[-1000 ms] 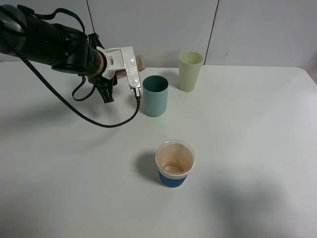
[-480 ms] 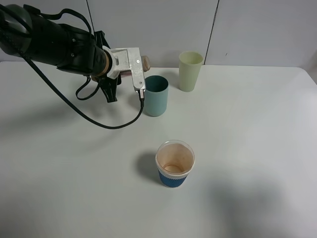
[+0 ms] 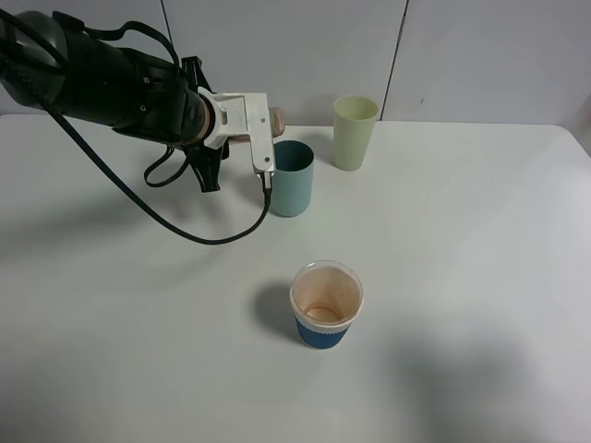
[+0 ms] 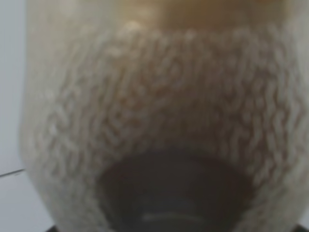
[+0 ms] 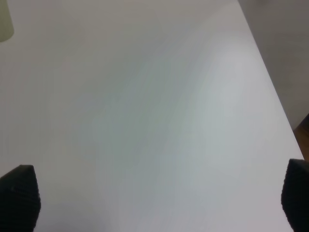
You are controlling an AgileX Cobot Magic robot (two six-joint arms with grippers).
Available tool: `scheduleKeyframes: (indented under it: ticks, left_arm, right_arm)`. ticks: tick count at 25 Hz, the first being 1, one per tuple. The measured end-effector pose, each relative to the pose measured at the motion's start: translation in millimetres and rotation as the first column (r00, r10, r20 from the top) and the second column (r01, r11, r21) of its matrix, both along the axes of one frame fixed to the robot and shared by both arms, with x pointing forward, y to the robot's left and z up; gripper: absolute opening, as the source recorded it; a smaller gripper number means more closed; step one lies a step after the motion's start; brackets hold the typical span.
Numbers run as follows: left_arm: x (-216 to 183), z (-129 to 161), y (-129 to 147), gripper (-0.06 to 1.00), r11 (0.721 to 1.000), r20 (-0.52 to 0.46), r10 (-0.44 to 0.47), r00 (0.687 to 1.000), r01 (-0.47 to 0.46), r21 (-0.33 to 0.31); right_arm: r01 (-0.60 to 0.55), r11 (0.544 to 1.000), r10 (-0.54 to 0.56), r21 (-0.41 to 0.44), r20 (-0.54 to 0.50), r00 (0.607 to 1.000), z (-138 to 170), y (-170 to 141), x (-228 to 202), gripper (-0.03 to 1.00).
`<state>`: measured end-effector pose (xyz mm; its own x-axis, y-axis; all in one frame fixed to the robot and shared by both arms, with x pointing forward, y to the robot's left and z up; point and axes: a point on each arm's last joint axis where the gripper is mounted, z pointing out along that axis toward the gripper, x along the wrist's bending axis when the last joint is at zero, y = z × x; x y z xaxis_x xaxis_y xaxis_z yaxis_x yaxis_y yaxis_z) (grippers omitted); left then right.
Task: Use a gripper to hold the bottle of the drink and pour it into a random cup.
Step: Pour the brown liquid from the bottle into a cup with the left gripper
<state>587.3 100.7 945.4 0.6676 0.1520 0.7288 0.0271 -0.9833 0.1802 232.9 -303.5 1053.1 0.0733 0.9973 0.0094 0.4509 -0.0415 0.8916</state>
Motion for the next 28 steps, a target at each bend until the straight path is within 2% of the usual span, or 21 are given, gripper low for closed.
scheduleKeyframes:
  ticks: [4, 28]
  left_arm:
    - [0.4, 0.6, 0.7, 0.34, 1.0, 0.011, -0.003, 1.0, 0.002, 0.022]
    - [0.3, 1.2, -0.8, 0.34, 0.998, 0.034, -0.03, 0.999, 0.028, 0.063]
  right_arm:
    - [0.0, 1.0, 0.0, 0.0, 0.0, 1.0, 0.0, 0.0, 0.0, 1.0]
    - [0.0, 1.0, 0.0, 0.0, 0.0, 1.0, 0.0, 0.0, 0.0, 1.0]
